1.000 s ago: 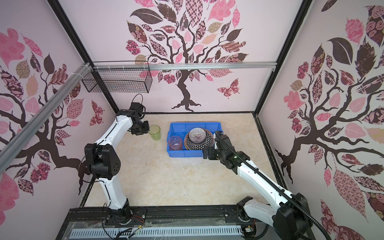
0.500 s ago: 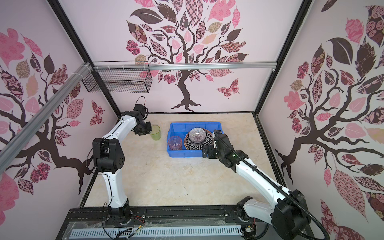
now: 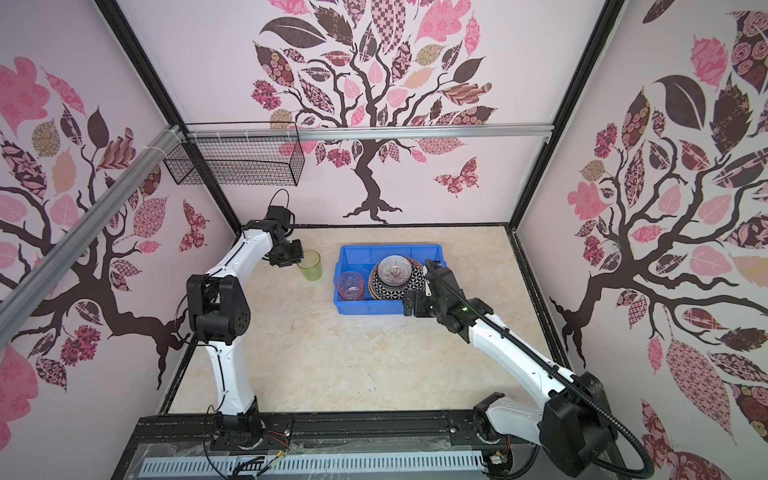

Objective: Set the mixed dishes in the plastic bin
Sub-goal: 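Lower the open left gripper around the green cup's rim, then close the left gripper on the green cup's rim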

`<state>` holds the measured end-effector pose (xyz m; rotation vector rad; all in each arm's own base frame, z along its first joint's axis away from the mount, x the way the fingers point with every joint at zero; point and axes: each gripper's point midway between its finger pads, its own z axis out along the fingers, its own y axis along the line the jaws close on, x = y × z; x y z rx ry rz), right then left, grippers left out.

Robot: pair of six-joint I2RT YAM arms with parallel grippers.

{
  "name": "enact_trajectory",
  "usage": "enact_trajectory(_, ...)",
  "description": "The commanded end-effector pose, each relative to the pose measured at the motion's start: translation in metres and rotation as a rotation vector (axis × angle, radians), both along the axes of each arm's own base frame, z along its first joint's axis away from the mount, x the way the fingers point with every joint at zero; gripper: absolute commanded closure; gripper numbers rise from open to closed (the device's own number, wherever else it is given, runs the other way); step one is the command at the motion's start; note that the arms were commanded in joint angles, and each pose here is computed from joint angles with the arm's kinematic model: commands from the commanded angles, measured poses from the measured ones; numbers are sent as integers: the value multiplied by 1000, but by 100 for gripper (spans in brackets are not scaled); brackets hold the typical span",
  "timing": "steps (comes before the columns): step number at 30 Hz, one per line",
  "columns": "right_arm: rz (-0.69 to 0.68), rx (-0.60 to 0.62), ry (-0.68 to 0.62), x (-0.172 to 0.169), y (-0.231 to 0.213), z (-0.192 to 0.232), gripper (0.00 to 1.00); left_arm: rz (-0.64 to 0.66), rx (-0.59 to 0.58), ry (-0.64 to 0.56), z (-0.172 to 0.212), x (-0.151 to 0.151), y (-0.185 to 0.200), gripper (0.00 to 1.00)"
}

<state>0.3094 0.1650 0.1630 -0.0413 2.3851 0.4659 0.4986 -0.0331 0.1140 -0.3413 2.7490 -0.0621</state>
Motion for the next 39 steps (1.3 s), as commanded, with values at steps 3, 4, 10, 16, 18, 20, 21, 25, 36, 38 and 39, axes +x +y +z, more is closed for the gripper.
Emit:
enact_trajectory(3, 5, 16, -22, 8, 6, 14, 0, 18, -3, -15, 2, 14, 2, 69)
enact_trajectory(4, 4, 17, -22, 9, 6, 14, 1, 19, -3, -11, 0, 14, 2, 69)
enact_trajectory(10, 9, 19, -16, 11, 8, 11, 0, 18, -10, 1, -8, 15, 1, 70)
enact_trajectory(16, 11, 13, -10, 15, 10, 11, 0, 36, 3, 15, -16, 17, 4, 71)
enact_trajectory(18, 13, 14, -13, 15, 11, 12, 0, 39, 2, 17, -18, 18, 4, 73)
enact_trajectory(20, 13, 13, -15, 15, 11, 12, 0, 41, 0, 22, -20, 17, 4, 73)
enact_trajectory(21, 12, 13, -17, 15, 11, 12, 0, 43, 2, 24, -21, 17, 4, 74)
enact_trajectory(25, 12, 16, -18, 15, 10, 12, 0, 47, 3, 32, -24, 16, 5, 79)
enact_trajectory(36, 14, 17, -30, 12, 9, 13, 0, 44, -3, 43, -25, 14, 4, 88)
enact_trajectory(38, 13, 16, -30, 11, 8, 14, 0, 36, 0, 45, -24, 13, 3, 89)
enact_trajectory(39, 13, 17, -32, 11, 8, 14, 0, 36, 4, 48, -24, 12, 4, 90)
